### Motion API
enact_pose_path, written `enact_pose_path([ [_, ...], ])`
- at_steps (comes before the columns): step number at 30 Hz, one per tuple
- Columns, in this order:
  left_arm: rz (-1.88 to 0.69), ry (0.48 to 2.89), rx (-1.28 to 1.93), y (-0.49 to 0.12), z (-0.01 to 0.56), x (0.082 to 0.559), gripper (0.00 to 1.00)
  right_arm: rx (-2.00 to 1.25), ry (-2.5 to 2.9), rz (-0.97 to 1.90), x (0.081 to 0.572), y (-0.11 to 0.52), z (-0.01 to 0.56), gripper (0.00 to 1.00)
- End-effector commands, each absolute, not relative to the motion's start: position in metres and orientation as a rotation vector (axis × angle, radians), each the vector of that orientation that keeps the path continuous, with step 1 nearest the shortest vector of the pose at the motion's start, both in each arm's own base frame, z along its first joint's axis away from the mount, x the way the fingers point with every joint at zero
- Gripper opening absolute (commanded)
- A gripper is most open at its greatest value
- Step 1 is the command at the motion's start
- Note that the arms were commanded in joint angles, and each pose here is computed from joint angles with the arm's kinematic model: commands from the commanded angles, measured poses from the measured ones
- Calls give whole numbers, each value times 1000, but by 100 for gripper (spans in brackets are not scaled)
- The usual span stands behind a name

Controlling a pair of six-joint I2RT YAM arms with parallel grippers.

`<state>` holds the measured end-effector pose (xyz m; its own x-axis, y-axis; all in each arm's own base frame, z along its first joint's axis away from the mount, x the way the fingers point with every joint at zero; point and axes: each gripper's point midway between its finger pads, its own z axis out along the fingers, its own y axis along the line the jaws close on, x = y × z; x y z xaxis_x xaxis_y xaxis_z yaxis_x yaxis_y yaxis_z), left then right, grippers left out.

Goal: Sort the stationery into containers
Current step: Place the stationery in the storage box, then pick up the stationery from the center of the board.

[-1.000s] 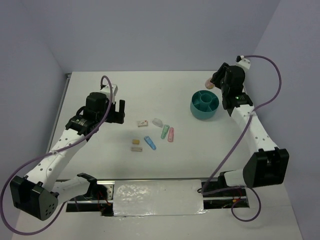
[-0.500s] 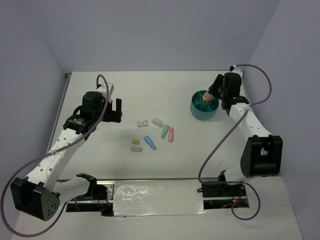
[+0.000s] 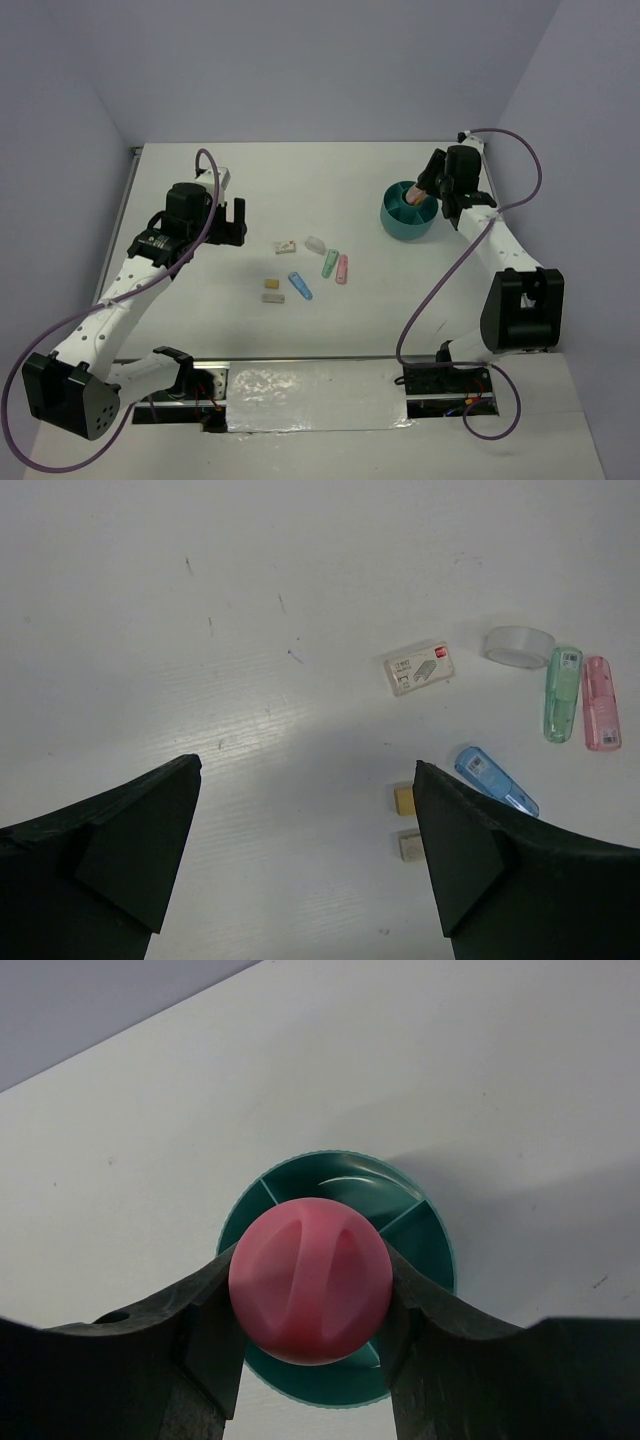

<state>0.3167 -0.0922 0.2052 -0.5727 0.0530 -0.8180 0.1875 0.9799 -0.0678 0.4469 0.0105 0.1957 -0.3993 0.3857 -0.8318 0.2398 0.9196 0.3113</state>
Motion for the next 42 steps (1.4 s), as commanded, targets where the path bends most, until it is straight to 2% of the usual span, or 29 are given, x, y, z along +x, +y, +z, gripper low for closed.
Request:
enact_pose_path([
  [1,-223,2138,169,-98,219,322,99,417,1963,153,458,13,206,49],
  [9,-264,2140,197,-106,215,321,99,375,1984,161,456,35,208,68],
  [10,-284,2146,210,-109,212,322,99,367,1976,158,455,36,213,79],
  [11,-295,2154,220,-111,210,322,99,356,1952,169,455,40,226,80],
  [16,-395,2176,271,-130,199,326,99,324,1910,195,438,52,269,81],
  [20,-527,2203,373,-156,187,336,99,215,1849,302,395,79,310,81],
  [24,-579,2259,484,-174,162,359,99,22,1837,470,344,118,316,81],
  [28,-532,2251,734,-209,143,363,99,-96,1861,582,294,144,295,81],
  [30,-402,2240,854,-216,127,368,99,-107,1813,628,274,146,302,81],
  [32,-420,2222,912,-229,117,368,99,-137,1822,656,259,151,293,82],
  [36,-473,2172,931,-238,116,369,99,-236,1809,717,232,157,289,81],
  [42,-568,2129,916,-252,114,366,99,-281,1870,733,223,161,256,80],
])
